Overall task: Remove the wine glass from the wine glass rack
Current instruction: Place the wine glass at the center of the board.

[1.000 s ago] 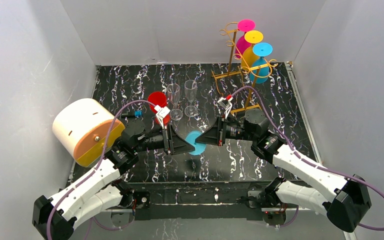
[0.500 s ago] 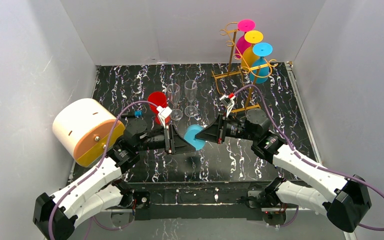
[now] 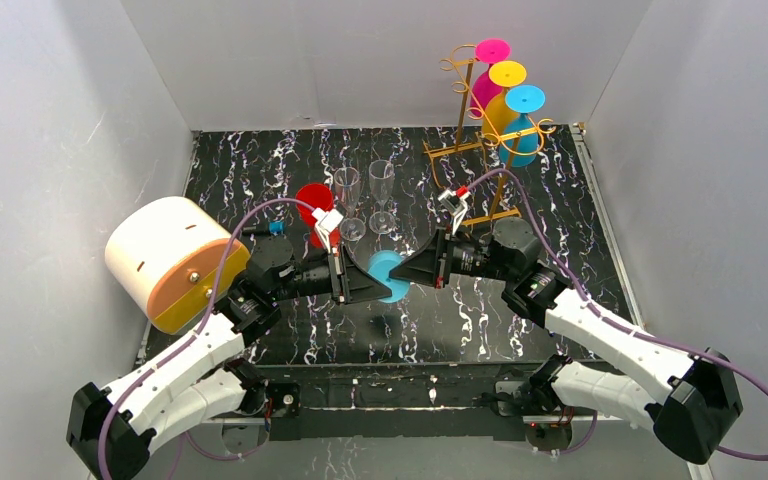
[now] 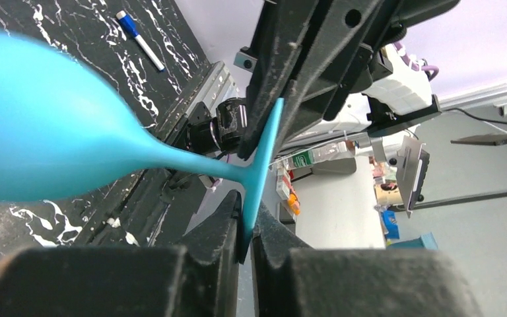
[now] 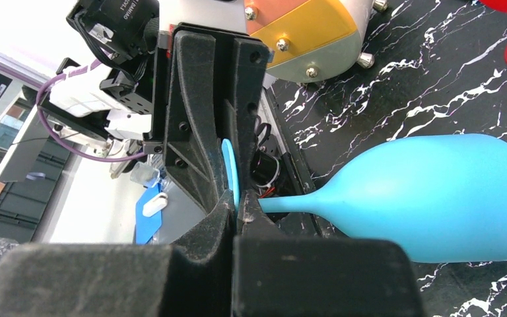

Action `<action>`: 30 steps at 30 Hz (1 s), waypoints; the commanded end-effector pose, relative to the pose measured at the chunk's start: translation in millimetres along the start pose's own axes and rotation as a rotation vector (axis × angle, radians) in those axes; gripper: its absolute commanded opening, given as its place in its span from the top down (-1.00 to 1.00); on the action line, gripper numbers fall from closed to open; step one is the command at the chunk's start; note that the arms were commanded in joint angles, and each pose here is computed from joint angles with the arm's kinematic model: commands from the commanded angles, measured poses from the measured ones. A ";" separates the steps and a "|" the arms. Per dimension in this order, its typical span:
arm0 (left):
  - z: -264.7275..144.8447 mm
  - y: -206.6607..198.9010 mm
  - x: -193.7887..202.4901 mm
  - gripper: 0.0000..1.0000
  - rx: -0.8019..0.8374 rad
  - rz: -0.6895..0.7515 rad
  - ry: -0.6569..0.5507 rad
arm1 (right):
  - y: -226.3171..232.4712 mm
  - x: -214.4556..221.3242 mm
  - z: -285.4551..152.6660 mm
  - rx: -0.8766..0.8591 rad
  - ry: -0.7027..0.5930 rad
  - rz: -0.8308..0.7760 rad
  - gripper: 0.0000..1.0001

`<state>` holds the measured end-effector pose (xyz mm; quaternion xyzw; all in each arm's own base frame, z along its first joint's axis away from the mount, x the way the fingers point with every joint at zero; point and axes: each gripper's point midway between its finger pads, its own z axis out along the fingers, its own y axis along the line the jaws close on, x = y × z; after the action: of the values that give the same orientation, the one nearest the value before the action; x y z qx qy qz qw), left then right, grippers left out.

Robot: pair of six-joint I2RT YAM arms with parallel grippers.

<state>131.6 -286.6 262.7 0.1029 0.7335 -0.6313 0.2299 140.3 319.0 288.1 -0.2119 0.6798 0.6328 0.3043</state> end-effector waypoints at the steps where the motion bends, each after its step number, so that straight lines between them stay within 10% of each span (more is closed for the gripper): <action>1: -1.9 -16.2 -8.2 1.00 0.034 0.066 -0.020 | 21.0 -10.1 0.5 -0.072 -0.018 -0.029 0.96; 7: -11.5 -14.5 0.0 1.00 0.023 0.156 -0.004 | 23.2 -17.1 -7.9 0.001 -0.028 -0.052 0.13; 14: -25.3 -18.4 8.3 1.00 0.040 0.378 0.025 | -2.3 -43.8 -30.5 0.275 -0.157 -0.063 -0.39; 30: -63.1 -38.6 43.8 1.00 0.266 1.025 0.137 | 1.3 -61.8 -23.3 0.199 -0.098 0.061 -0.62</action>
<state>75.0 -245.2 284.0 0.4559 0.5631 -0.5408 0.4273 176.1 288.7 280.5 -0.1104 0.7785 0.5268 0.3228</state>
